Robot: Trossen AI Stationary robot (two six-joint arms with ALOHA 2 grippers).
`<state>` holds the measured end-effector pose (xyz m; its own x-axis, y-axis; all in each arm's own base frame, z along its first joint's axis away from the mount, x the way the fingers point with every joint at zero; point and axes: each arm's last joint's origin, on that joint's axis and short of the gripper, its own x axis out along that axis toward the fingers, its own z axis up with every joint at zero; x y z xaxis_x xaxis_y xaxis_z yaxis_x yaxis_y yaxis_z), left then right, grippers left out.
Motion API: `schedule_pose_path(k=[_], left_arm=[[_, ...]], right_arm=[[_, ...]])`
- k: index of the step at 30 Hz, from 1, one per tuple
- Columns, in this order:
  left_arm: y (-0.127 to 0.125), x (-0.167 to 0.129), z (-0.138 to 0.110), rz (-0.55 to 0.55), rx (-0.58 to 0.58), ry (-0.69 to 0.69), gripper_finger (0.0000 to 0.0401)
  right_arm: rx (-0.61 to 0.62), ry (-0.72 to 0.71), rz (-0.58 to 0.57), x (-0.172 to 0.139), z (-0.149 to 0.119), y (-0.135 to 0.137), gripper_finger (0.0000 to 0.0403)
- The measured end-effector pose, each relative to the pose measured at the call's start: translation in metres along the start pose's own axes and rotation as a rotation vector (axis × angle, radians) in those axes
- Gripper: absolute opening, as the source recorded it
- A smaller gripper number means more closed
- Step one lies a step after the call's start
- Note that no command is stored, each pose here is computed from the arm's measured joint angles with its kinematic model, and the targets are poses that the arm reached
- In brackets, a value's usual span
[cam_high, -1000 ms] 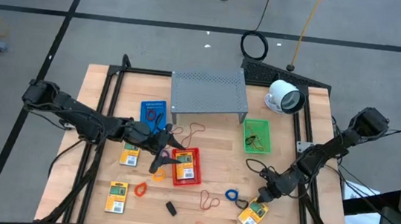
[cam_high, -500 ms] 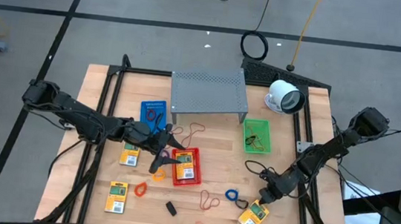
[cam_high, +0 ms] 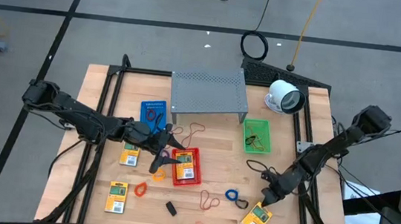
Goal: Pick & Place Office Desk Supplies
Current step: Put the bottom right yellow crayon box into the red bin
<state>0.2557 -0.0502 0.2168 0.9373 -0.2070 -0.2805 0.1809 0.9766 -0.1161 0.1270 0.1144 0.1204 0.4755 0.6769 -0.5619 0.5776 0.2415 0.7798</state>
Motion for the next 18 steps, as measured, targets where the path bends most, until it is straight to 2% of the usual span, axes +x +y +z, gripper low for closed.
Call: schedule_pose_path(k=[4, 8, 18], left_arm=[[0.0, 0.0, 0.0, 0.0, 0.002, -0.001, 0.0255], [0.0, 0.0, 0.0, 0.0, 0.004, -0.003, 0.0255], [0.0, 0.0, 0.001, 0.0, 0.004, -0.008, 0.0255]], right_arm=[[-0.054, -0.01, 0.045, -0.005, 0.001, 0.007, 0.0], [-0.157, -0.04, 0.044, -0.013, 0.001, 0.024, 0.0], [-0.607, -0.268, 0.019, -0.054, -0.001, 0.091, 0.0]])
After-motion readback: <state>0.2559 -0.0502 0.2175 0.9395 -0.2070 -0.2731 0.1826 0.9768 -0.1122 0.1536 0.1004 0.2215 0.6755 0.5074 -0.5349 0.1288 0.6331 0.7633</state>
